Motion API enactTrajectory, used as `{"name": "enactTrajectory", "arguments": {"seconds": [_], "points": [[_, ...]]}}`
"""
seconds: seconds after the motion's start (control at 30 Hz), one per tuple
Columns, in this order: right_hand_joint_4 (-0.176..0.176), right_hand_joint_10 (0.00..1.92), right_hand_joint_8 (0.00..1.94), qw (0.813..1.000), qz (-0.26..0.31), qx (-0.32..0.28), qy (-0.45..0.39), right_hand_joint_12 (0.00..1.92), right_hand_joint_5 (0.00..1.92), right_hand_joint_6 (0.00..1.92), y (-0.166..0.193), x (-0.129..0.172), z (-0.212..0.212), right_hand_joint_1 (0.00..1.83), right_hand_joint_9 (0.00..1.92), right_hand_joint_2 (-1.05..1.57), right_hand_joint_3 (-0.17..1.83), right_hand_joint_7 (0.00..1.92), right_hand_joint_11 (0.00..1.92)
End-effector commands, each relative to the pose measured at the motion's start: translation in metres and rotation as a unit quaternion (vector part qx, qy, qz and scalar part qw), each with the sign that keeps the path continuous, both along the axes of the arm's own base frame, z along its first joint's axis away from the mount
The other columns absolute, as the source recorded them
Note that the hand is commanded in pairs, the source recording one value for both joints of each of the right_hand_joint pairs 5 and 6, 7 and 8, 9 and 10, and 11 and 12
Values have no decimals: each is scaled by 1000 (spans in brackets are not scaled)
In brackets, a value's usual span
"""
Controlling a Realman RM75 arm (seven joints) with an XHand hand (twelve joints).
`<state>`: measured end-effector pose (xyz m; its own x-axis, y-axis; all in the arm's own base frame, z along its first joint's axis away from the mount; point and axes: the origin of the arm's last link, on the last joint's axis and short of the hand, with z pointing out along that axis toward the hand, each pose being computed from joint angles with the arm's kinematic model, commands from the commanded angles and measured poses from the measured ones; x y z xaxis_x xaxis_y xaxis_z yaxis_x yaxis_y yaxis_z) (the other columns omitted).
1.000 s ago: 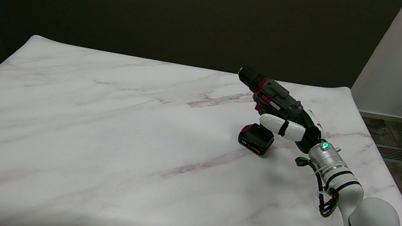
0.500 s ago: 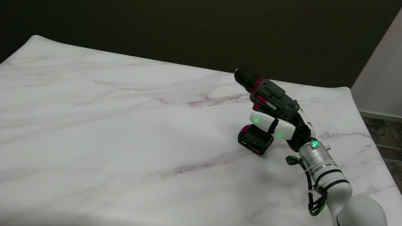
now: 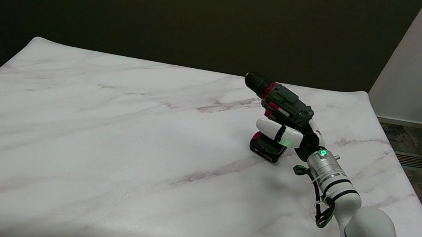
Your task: Pick up the power screwdriver.
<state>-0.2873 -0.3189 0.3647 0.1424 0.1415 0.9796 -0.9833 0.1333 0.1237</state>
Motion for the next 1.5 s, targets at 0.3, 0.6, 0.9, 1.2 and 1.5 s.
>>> {"name": "enactTrajectory", "arguments": {"seconds": [0.3,0.6,0.9,1.2,1.5], "points": [[-145,200,407,1000,-14,-23,0,355,218,218,1,-11,-2,983,200,215,431,407,355],[-127,191,402,1000,-12,-23,4,351,196,196,-4,-10,-11,973,191,230,421,402,351],[-115,186,395,1000,-14,-24,2,349,177,177,-6,-12,-12,962,186,252,419,395,349],[-99,183,388,1000,-11,-17,-4,351,160,160,-19,-11,-18,955,183,271,400,388,351],[-79,197,403,1000,-20,-19,-8,397,167,167,-27,-18,-17,957,197,238,429,403,397]]}}
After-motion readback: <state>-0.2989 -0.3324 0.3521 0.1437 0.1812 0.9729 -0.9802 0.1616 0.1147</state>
